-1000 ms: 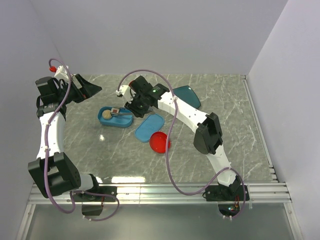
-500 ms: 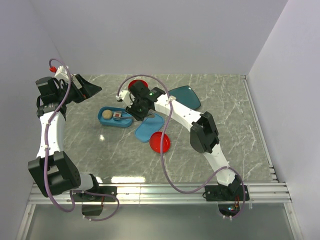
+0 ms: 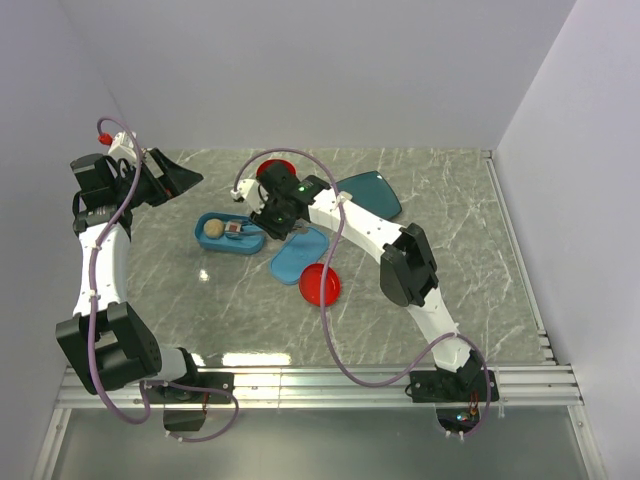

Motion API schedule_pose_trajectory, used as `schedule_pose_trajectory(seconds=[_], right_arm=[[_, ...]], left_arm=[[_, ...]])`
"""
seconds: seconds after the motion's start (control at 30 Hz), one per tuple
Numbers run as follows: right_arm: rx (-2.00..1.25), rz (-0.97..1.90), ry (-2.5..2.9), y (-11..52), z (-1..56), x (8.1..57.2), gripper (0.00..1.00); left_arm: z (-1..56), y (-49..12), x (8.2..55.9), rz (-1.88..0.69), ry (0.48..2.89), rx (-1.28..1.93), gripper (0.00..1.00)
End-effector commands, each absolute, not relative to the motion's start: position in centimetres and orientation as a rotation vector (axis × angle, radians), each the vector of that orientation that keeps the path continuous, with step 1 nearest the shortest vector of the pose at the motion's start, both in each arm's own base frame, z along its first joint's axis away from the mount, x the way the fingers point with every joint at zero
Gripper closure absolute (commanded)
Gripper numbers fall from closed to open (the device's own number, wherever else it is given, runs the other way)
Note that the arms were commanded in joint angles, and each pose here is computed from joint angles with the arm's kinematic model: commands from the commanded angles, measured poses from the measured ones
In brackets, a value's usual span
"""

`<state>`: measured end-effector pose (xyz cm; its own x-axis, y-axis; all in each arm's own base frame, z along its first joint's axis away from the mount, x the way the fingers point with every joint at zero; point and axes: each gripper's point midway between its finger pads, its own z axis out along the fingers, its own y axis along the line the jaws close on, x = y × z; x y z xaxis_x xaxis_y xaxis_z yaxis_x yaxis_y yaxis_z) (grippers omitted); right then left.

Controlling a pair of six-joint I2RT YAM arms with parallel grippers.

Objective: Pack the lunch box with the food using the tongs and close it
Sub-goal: Place the food into the lunch box

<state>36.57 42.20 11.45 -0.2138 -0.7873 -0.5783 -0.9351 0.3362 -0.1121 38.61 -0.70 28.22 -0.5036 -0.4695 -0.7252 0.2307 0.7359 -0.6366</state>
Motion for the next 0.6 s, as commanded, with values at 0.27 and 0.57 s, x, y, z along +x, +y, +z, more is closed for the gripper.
schedule_pose_trajectory(seconds=[0.27,0.57], right_arm=[[-1.476,0.345,1.972,43.86,12.96,37.22,0.6],[-1.478,0.332,1.962,44.24,12.94,37.08,0.53]], left_arm=[[28.79,-0.39,38.8,-0.846,1.892,-0.154,0.01],[28.89,-0.3,38.7,-0.841,1.89,-0.151,0.01]])
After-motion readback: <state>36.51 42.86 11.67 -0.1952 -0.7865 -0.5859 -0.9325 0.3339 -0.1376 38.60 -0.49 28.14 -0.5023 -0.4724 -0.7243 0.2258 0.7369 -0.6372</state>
